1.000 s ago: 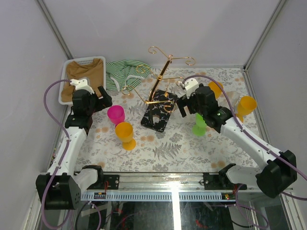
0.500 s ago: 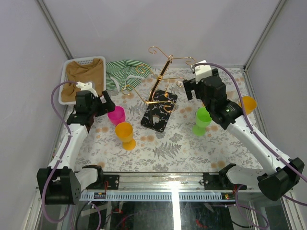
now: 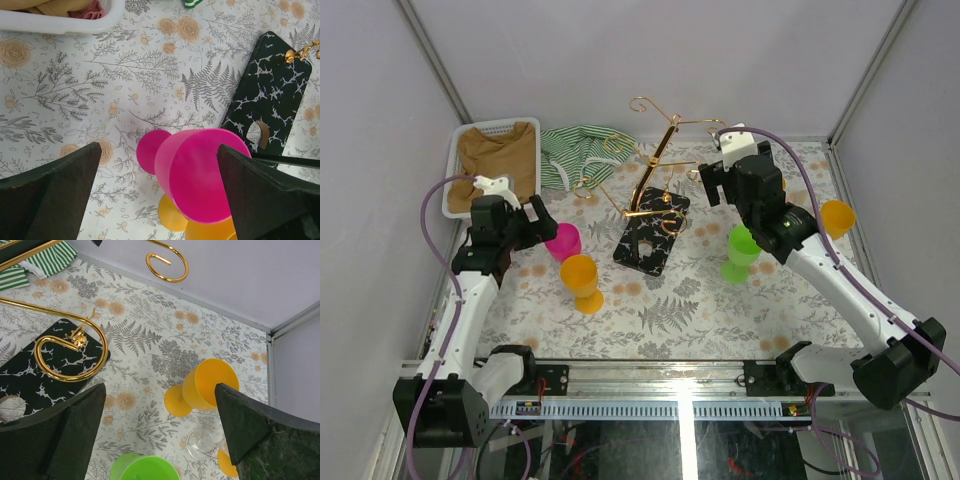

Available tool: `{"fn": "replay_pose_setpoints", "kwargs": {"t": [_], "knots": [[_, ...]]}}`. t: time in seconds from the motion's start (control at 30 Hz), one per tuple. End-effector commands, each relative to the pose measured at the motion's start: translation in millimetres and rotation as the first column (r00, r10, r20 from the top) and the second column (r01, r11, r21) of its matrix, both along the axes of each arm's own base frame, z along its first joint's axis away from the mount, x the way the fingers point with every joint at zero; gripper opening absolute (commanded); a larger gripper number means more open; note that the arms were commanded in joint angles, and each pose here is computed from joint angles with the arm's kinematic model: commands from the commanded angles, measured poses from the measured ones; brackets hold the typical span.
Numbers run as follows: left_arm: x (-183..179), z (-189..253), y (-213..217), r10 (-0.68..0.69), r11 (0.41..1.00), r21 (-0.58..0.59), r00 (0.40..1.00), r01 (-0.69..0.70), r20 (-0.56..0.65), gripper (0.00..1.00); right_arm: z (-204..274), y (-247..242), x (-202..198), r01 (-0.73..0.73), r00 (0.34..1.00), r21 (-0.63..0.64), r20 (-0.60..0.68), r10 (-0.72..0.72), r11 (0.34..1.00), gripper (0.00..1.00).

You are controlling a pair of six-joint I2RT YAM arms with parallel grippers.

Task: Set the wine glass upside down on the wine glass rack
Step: Pick up the wine glass at the center of the board.

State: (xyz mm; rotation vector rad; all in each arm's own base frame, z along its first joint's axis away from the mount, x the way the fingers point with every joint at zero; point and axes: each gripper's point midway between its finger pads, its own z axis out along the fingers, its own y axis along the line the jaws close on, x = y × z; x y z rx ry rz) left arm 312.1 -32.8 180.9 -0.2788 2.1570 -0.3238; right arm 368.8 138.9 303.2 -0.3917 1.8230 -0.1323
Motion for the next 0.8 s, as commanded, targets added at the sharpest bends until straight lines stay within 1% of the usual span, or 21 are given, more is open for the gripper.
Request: {"fn": "replay_pose_setpoints", "kwargs": {"t": [0.0, 0.17, 0.2, 0.27, 0.4, 0.53, 0.63, 0.73, 0.77], "knots": [[-6.3, 9.4, -4.6, -0.042, 0.999, 0.009, 0.999, 0.042, 0.004, 0.99, 31.5, -0.1, 6.3, 0.013, 0.997, 0.037, 0.078, -0.016, 0.999, 0.95], [-14.6, -8.1, -2.9, -0.027, 1.000, 0.007, 0.999, 0.027, -0.044, 0.92, 39.0, 2.9, 4.5, -0.004, 0.996, 0.061, 0.091, -0.002, 0.998, 0.93], [-14.4, -11.4, -2.2, -0.023, 1.000, 0.008, 0.998, 0.023, -0.050, 0.90, 41.8, 3.6, 4.5, -0.008, 0.995, 0.067, 0.096, 0.001, 0.998, 0.92], [-11.8, -14.7, -3.3, -0.026, 1.000, 0.003, 0.998, 0.027, -0.054, 0.81, 46.3, 4.9, 5.4, -0.011, 0.995, 0.074, 0.104, 0.003, 0.997, 0.90], [-4.6, -19.9, -6.7, -0.040, 0.999, -0.012, 0.997, 0.040, -0.063, 0.56, 51.8, 8.2, 7.5, -0.023, 0.994, 0.079, 0.111, 0.014, 0.997, 0.84], [-0.5, -27.8, -9.9, -0.055, 0.998, -0.028, 0.994, 0.052, -0.090, 0.37, 54.0, 8.8, 8.1, -0.025, 0.993, 0.081, 0.115, 0.015, 0.996, 0.82], [1.7, -23.8, -9.4, -0.052, 0.998, -0.026, 0.996, 0.050, -0.077, 0.23, 53.7, 6.5, 7.4, -0.017, 0.993, 0.075, 0.117, 0.009, 0.997, 0.82], [4.3, -13.4, -6.9, -0.043, 0.999, -0.012, 0.998, 0.042, -0.054, 0.04, 52.8, 4.8, 7.4, -0.010, 0.993, 0.070, 0.119, 0.002, 0.997, 0.81], [4.7, -8.5, -4.8, -0.034, 0.999, -0.003, 0.998, 0.033, -0.046, 0.00, 52.6, 4.4, 7.5, -0.008, 0.993, 0.068, 0.118, 0.000, 0.998, 0.80]]}}
